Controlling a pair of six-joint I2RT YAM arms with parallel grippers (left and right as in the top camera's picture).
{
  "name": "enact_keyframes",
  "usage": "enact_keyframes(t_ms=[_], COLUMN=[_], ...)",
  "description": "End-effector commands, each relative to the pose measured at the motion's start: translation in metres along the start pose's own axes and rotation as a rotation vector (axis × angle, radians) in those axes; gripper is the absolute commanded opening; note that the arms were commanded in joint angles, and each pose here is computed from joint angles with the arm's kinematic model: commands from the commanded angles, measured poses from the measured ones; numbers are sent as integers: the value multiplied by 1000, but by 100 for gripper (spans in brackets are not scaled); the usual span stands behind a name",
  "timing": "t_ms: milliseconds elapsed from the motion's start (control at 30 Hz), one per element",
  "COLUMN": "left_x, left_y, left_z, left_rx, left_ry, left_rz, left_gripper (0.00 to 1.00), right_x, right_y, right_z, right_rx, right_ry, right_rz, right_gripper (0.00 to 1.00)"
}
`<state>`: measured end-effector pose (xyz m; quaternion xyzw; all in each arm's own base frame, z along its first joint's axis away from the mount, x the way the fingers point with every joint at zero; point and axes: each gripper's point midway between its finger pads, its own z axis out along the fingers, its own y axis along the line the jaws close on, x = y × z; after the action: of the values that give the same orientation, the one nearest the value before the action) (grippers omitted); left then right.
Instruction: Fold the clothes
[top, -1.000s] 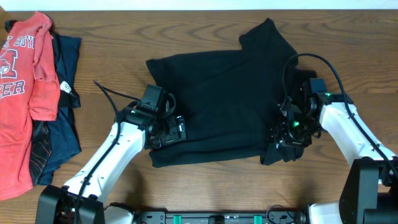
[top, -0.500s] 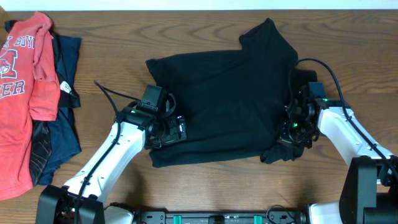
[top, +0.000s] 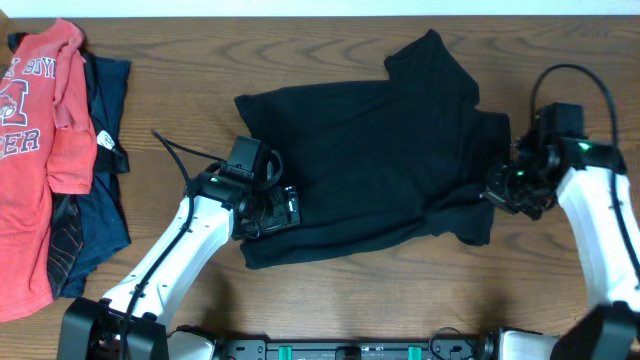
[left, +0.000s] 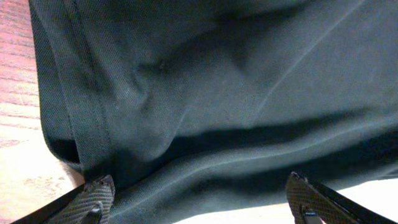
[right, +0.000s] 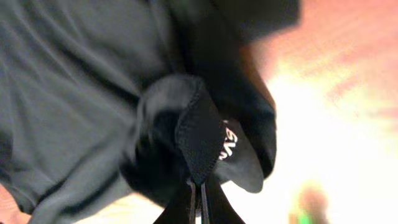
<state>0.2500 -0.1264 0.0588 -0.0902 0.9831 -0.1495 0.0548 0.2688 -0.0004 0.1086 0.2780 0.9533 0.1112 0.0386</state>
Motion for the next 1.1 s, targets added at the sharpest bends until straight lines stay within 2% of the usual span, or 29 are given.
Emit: enact_keyframes(t_ms=[0, 233, 600, 1067], left_x=[0, -2, -3, -6], left_y=[1, 0, 0, -2], left_z=[0, 0, 0, 0], left_rx=[-3, 0, 3, 10], left_ry=[1, -5, -10, -22], left_rz=[3, 4, 13, 16], left_gripper=[90, 90, 90, 90], right_x=[5, 16, 16, 82], right_y=[-17, -50, -87, -102], right_z=[-3, -9, -9, 53], right_rx=[87, 260, 275, 243], right_ry=[8, 21, 47, 249], right_rz=[86, 150, 299, 327], right_gripper=[1, 1, 2, 3])
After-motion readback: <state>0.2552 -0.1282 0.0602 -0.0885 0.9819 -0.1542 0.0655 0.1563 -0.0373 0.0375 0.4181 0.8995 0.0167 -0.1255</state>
